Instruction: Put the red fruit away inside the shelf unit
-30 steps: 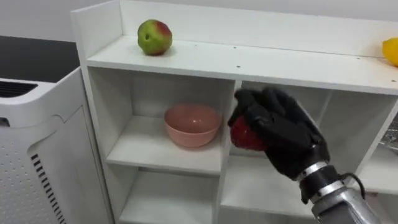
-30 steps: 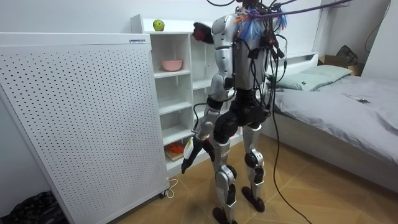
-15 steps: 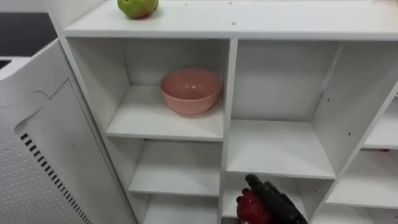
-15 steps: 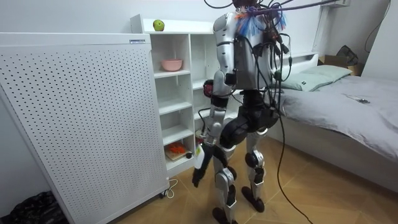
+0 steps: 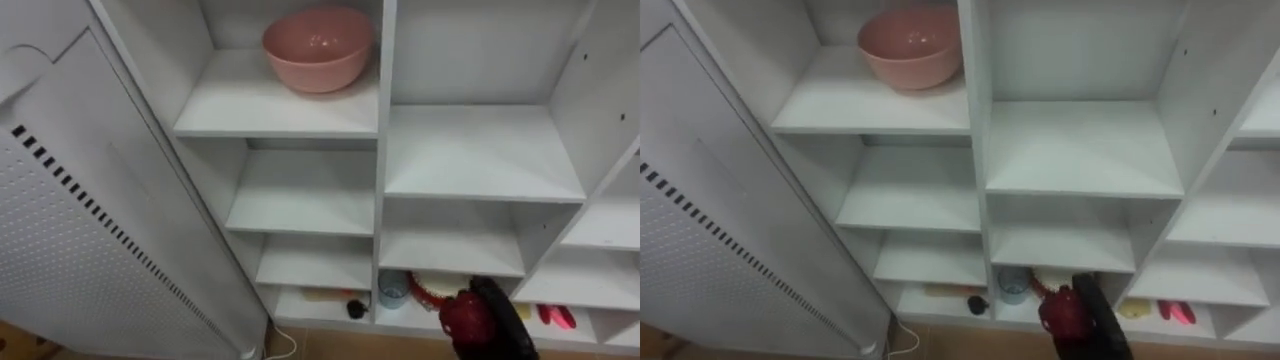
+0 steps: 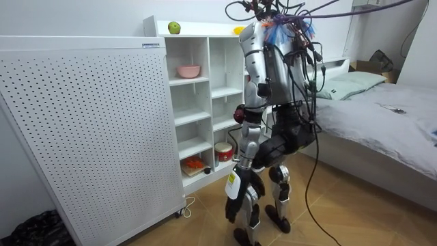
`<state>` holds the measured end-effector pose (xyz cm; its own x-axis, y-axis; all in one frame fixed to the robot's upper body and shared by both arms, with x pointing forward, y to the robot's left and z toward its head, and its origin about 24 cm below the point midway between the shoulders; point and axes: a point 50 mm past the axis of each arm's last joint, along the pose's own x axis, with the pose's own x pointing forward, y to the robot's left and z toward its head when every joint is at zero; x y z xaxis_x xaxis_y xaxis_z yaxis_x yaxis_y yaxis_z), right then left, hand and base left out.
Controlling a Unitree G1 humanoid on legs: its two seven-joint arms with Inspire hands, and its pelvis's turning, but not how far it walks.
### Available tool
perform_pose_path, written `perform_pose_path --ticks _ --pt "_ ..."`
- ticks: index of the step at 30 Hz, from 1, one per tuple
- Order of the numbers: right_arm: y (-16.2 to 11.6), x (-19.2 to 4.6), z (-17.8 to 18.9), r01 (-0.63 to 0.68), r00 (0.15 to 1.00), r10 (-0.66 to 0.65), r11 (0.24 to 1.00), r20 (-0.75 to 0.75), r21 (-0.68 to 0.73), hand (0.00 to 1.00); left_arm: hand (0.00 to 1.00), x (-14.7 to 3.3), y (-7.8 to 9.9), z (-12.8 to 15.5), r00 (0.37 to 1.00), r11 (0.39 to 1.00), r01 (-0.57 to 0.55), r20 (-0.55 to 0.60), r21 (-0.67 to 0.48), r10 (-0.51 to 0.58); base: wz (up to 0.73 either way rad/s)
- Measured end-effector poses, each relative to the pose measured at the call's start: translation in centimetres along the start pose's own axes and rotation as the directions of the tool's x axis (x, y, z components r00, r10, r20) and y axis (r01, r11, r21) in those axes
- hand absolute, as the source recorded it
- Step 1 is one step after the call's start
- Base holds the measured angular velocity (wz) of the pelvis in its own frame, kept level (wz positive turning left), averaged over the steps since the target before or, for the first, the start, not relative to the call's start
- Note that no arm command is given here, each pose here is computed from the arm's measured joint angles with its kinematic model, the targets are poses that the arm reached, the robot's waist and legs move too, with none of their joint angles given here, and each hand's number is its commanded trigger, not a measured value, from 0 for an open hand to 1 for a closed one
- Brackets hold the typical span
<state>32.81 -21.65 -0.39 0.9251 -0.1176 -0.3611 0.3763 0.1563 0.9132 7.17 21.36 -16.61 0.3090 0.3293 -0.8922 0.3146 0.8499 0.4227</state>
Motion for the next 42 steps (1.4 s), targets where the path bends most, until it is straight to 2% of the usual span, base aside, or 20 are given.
perform_pose_path --ticks 3,6,13,16,17,18,33,42 --pt "2.4 0.7 1.1 -0.034 0.999 0.031 0.996 0.032 0.08 1.0 0.0 -0.1 -0.2 0.1 1.0 1.0 0.002 0.006 -0.001 -0.002 0.07" --pt "4.4 1.0 2.4 -0.063 0.996 0.056 0.993 0.07 0.099 1.0 0.0 -0.1 -0.2 0.4 1.0 1.0 -0.003 0.015 -0.004 0.003 0.08" --pt "7.3 1.4 4.6 -0.075 0.991 0.064 0.993 0.117 0.089 1.0 0.0 0.0 0.1 1.5 0.999 1.0 -0.008 0.049 -0.016 0.009 0.04" --pt "7.7 1.3 5.4 -0.067 0.989 0.054 0.994 0.141 0.086 1.0 0.0 0.0 0.2 1.7 0.998 1.0 -0.008 0.054 -0.017 0.009 0.0" --pt "7.7 1.3 5.5 -0.063 0.988 0.051 0.994 0.143 0.086 0.9 0.0 0.0 0.2 1.7 0.999 1.0 -0.008 0.053 -0.016 0.009 0.0" --pt "7.9 1.3 5.6 -0.062 0.988 0.048 0.994 0.148 0.089 0.0 0.0 0.0 0.1 1.6 0.999 1.0 -0.007 0.052 -0.014 0.008 0.0" --pt "11.9 1.1 7.9 -0.097 0.968 0.064 0.987 0.244 0.125 0.0 0.0 -0.2 0.1 1.9 0.997 1.0 -0.002 0.079 -0.026 0.004 0.02" --pt "12.0 1.1 8.1 -0.099 0.964 0.064 0.987 0.256 0.125 0.0 0.0 -0.2 0.4 2.3 0.994 1.0 -0.01 0.109 -0.004 0.01 0.01"
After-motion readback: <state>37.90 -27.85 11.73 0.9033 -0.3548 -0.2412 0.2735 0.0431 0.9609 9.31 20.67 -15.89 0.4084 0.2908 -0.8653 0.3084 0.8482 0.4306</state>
